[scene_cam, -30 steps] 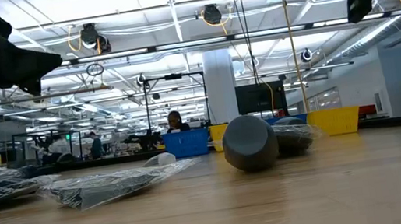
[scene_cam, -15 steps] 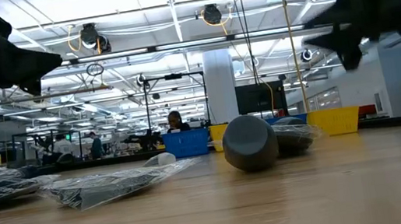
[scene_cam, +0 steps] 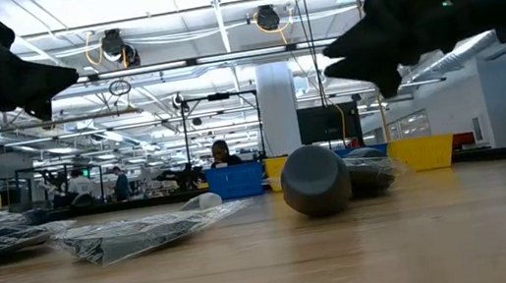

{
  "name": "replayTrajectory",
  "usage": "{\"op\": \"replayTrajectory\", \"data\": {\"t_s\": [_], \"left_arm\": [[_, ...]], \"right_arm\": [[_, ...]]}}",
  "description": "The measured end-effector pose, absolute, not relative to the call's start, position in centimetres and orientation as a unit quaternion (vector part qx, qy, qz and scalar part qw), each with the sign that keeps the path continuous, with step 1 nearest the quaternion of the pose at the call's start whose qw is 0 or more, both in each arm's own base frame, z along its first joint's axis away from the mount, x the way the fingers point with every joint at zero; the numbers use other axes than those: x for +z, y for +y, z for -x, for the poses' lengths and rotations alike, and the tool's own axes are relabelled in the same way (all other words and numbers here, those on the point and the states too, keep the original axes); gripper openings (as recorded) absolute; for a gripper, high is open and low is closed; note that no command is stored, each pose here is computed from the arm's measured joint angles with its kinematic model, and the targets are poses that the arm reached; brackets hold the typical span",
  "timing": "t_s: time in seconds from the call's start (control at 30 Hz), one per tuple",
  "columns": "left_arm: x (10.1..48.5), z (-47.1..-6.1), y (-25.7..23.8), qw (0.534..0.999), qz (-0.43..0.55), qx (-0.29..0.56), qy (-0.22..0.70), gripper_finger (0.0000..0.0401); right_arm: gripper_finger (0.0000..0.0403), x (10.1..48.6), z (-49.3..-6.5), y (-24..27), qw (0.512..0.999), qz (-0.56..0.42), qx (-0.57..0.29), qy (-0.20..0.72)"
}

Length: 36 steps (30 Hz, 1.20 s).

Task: Pick & Place Travel size toiletries
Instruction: Put the gray deodorant into the left yellow bin

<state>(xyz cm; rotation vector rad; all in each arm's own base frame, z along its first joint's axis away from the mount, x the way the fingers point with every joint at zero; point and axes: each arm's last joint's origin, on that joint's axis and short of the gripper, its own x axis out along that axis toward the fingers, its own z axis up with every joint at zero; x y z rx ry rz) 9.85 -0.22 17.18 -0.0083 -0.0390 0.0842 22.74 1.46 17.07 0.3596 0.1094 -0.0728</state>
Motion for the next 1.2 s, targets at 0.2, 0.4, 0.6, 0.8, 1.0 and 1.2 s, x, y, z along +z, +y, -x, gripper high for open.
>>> {"op": "replayTrajectory", "data": {"t_s": [0.2,0.4,0.6,0.8,1.0,1.2], "left_arm": [[17.2,-9.8,-0.2,0.999,0.004,0.042,-0.02,0.0026],[17.2,-9.8,-0.2,0.999,0.004,0.042,-0.019,0.0026],[17.2,-9.8,-0.2,0.999,0.004,0.042,-0.02,0.0026],[17.2,-9.8,-0.2,0.999,0.004,0.042,-0.02,0.0026],[17.2,-9.8,-0.2,0.999,0.004,0.042,-0.02,0.0026],[17.2,-9.8,-0.2,0.999,0.004,0.042,-0.02,0.0026]], "right_arm": [[0.0156,19.5,-25.4,2.6,0.979,-0.058,-0.145,0.131],[0.0194,22.4,-26.6,4.0,0.948,-0.088,-0.211,0.219],[0.0293,21.6,-26.2,4.7,0.93,-0.147,-0.226,0.249],[0.0353,19.1,-27.1,4.9,0.911,-0.175,-0.233,0.292],[0.0343,16.2,-28.3,5.2,0.899,-0.17,-0.245,0.322],[0.0339,14.3,-28.4,4.9,0.88,-0.17,-0.282,0.343]]}}
